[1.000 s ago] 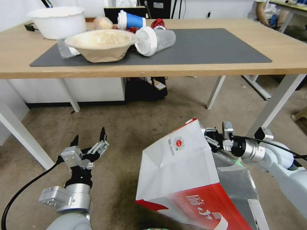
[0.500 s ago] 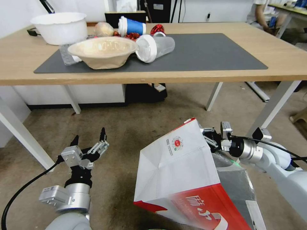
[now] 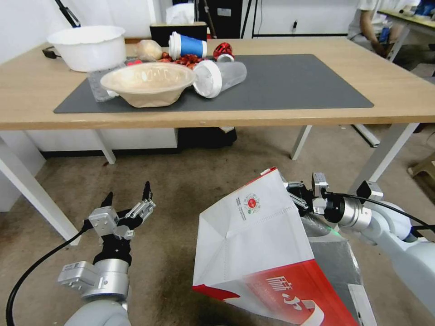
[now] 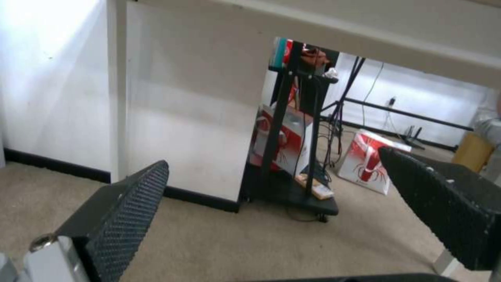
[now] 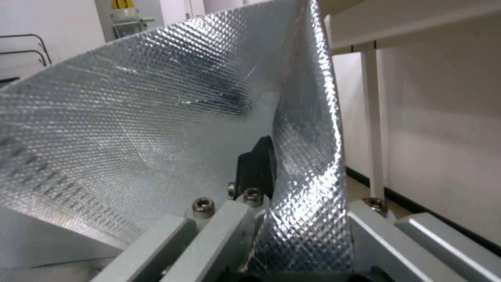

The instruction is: Pick up the food delivery bag from the floor and place it on the table.

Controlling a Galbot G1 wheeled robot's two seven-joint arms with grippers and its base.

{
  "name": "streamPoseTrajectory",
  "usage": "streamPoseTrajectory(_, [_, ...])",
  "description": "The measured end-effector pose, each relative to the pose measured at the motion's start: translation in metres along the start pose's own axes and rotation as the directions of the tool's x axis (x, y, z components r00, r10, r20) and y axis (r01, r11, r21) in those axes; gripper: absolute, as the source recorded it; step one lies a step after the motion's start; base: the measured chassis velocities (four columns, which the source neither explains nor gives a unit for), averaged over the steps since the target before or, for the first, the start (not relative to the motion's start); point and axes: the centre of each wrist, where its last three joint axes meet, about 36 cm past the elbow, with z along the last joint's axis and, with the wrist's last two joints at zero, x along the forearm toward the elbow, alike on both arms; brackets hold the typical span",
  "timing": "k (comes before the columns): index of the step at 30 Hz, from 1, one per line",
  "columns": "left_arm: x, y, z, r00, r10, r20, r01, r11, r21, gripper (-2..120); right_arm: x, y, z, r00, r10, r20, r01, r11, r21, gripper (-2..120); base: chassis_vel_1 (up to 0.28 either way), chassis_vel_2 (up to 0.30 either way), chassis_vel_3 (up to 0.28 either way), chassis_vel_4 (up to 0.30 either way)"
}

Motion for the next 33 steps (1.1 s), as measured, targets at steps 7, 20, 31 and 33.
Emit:
streamPoseTrajectory(7, [-0.001, 0.001, 0.001, 1.000, -0.002, -0.002, 0.002, 1.000, -0.003, 100, -0.001, -0.001, 0.000, 1.000, -0.007, 0.002, 0.007, 1.000, -0.006, 0, 0.000, 0.000, 0.000, 0.000])
streamPoseTrajectory(20, [0.000, 0.001, 0.001, 1.000, -0.003, -0.004, 0.003, 1.000, -0.004, 100, -0.002, 0.002, 0.001, 1.000, -0.027, 0.001, 0.027, 0.999, -0.021, 0, 0.000, 0.000, 0.000, 0.000])
streamPoseTrajectory(31, [0.000, 0.000, -0.001, 1.000, 0.000, -0.001, 0.000, 1.000, -0.005, 100, -0.005, 0.011, -0.001, 0.999, -0.042, 0.009, 0.042, 0.999, -0.024, 0, 0.000, 0.000, 0.000, 0.000])
streamPoseTrajectory(33, [0.000, 0.000, -0.001, 1.000, 0.001, 0.000, -0.001, 1.000, -0.005, 100, -0.006, 0.012, -0.002, 0.999, -0.042, 0.011, 0.042, 0.999, -0.024, 0, 0.000, 0.000, 0.000, 0.000])
